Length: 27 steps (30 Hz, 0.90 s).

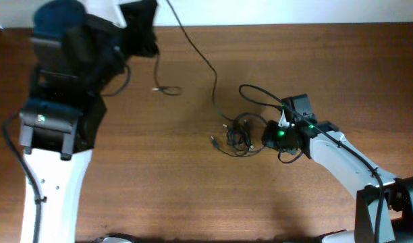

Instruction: Untangle cables

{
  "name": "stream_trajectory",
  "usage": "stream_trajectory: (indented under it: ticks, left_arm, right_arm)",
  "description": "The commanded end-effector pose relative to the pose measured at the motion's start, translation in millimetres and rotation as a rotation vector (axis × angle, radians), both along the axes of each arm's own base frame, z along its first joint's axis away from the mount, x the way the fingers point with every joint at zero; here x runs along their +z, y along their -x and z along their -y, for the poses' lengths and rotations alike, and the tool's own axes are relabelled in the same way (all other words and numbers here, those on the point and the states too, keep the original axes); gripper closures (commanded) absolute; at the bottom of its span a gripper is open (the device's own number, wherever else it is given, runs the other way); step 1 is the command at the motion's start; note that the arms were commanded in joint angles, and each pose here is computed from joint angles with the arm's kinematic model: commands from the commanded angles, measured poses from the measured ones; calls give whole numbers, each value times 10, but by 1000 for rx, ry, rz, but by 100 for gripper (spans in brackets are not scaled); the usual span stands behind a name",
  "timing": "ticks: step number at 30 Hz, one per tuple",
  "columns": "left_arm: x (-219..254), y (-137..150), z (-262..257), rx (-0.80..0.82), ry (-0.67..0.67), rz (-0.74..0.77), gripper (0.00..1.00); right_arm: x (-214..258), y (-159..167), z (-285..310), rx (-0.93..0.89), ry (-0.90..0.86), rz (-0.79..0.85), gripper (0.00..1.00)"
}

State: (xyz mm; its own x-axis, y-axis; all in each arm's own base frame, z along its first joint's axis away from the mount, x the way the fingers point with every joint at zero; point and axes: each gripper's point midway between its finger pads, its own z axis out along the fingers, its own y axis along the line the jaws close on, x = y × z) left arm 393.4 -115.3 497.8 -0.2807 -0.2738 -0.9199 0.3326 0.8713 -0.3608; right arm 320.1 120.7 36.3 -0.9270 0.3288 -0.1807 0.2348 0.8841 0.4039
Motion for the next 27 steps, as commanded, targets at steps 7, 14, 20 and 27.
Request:
stream_trajectory:
  ticks: [7,14,20,27]
  left_arm:
    - [-890,-67,-1493,663,-96,-354,100]
    - [-2356,-343,-1568,680,-300,-812,100]
    - [-3188,-450,-1518,620,-382,-1037,59]
    - [-3150,-750,-1203,433,-293,-943,1]
  right_arm:
    - [-55,-11,106,-29,65,-8,86]
    - [-55,-10,106,-47,59,-15,77]
    - [-55,-11,106,-47,59,-14,76]
    - [-54,-14,106,-47,59,-13,26]
